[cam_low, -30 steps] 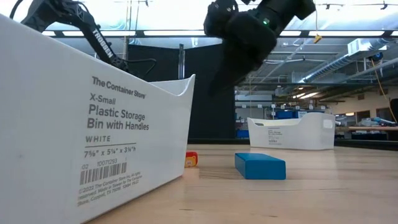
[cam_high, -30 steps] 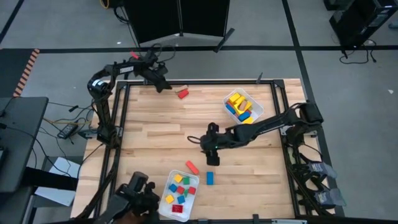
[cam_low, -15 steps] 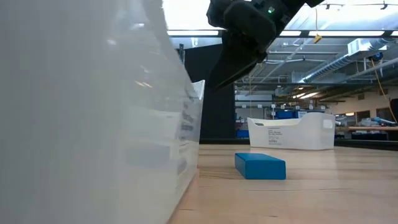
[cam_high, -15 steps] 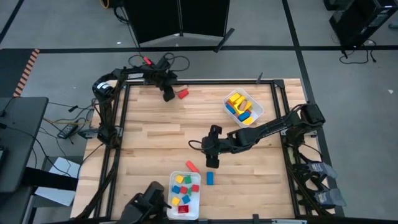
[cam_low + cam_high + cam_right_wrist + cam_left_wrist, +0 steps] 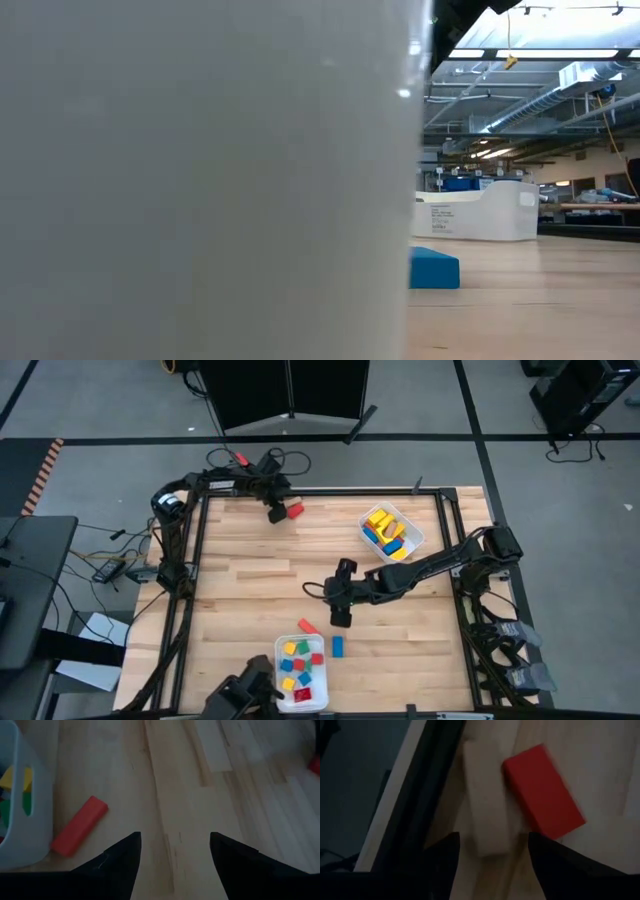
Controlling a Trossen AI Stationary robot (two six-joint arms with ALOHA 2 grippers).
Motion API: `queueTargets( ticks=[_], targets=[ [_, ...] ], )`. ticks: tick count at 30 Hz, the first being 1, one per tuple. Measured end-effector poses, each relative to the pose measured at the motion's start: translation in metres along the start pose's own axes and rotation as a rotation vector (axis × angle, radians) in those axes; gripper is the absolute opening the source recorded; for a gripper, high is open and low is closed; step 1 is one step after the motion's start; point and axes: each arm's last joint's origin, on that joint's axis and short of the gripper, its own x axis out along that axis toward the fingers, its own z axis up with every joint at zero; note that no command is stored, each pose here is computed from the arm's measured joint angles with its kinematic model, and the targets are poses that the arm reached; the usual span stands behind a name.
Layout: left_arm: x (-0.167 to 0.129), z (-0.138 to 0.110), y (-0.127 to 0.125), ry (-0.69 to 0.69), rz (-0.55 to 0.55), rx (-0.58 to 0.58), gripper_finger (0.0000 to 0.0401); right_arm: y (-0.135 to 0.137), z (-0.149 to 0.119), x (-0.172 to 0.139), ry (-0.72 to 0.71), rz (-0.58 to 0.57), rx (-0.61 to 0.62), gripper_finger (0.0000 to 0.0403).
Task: Sort blocks by size
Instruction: Put the brown rectangle block into the top white bin
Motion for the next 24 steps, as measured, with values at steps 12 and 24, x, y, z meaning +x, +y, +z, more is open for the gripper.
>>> queueTargets(
  ticks=[12, 24],
  targets=[
    [0.012, 0.004, -0.005, 0.003, 0.035, 0.024, 0.0240, -0.002, 0.001, 0.000, -0.006, -0.027, -0.001, 0.0245],
    [0.016, 0.003, -0.008, 0.015, 0.002, 0.019, 0.0104, -0.004, 0.004, 0.000, -0.013, -0.039, -0.008, 0.0241]
  ],
)
